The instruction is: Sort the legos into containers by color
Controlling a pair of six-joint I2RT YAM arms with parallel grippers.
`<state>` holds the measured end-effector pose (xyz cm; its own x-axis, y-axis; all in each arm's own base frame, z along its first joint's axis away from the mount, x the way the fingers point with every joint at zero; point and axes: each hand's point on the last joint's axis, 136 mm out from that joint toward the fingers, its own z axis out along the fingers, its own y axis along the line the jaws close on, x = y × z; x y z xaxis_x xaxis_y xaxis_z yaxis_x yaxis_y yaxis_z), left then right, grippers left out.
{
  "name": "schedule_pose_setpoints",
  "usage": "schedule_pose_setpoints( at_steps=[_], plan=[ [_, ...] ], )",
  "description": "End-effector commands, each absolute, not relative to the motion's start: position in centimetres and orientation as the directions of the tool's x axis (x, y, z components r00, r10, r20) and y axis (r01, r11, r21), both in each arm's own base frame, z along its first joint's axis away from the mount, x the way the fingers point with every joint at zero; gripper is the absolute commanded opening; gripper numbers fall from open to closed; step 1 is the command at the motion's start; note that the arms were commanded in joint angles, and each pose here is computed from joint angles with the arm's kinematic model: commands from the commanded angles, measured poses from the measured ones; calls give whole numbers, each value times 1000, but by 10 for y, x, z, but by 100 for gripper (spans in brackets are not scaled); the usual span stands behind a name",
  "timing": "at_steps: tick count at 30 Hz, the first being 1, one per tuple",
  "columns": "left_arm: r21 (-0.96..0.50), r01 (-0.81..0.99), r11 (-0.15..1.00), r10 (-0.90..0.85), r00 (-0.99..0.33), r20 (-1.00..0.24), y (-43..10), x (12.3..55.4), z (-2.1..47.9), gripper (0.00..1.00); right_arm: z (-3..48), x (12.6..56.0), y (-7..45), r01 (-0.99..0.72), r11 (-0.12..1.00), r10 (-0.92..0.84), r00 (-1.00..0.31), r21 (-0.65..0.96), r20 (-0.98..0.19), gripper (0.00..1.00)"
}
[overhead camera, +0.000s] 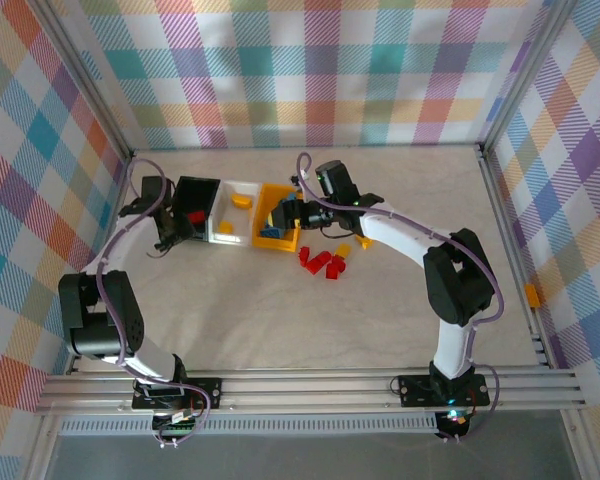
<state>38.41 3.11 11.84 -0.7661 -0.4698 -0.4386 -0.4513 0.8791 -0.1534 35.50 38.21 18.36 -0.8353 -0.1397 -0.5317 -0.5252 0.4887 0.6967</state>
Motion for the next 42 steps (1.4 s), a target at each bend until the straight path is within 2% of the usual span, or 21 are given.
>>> schedule_pose_setpoints(
  at_steps=[1, 7, 13, 18, 21, 25, 32, 42],
  plan=[
    [-147, -425, 893, -444, -784, -433, 26, 407, 125, 49, 195, 346, 380, -555, 472, -148, -816, 685, -559, 65],
    [-130, -416, 900, -430, -799, -420, 29, 457, 115, 50, 188, 339, 363, -551, 531, -166, -813, 644, -558, 66],
    [-138, -405, 904, -426, -820, -383, 24, 485, 94, 57, 156, 346, 297, -409, 770, -129, -851, 489, -509, 69],
    [-147, -389, 909, -415, -825, -383, 20, 490, 93, 63, 120, 339, 249, -285, 838, -73, -903, 464, -423, 70],
    [-168, -386, 907, -420, -820, -389, 18, 489, 99, 68, 100, 333, 226, -226, 877, -56, -925, 425, -376, 70],
    [-191, -380, 905, -425, -813, -398, 14, 486, 109, 82, 76, 327, 207, -171, 907, -49, -951, 384, -307, 73],
    [-250, -344, 905, -422, -805, -418, -4, 474, 132, 83, 67, 330, 228, -240, 857, -106, -948, 456, -299, 73],
    [-271, -205, 941, -311, -841, -443, -61, 414, 154, 84, 39, 318, 245, -249, 893, -171, -958, 376, -228, 72]
  ],
)
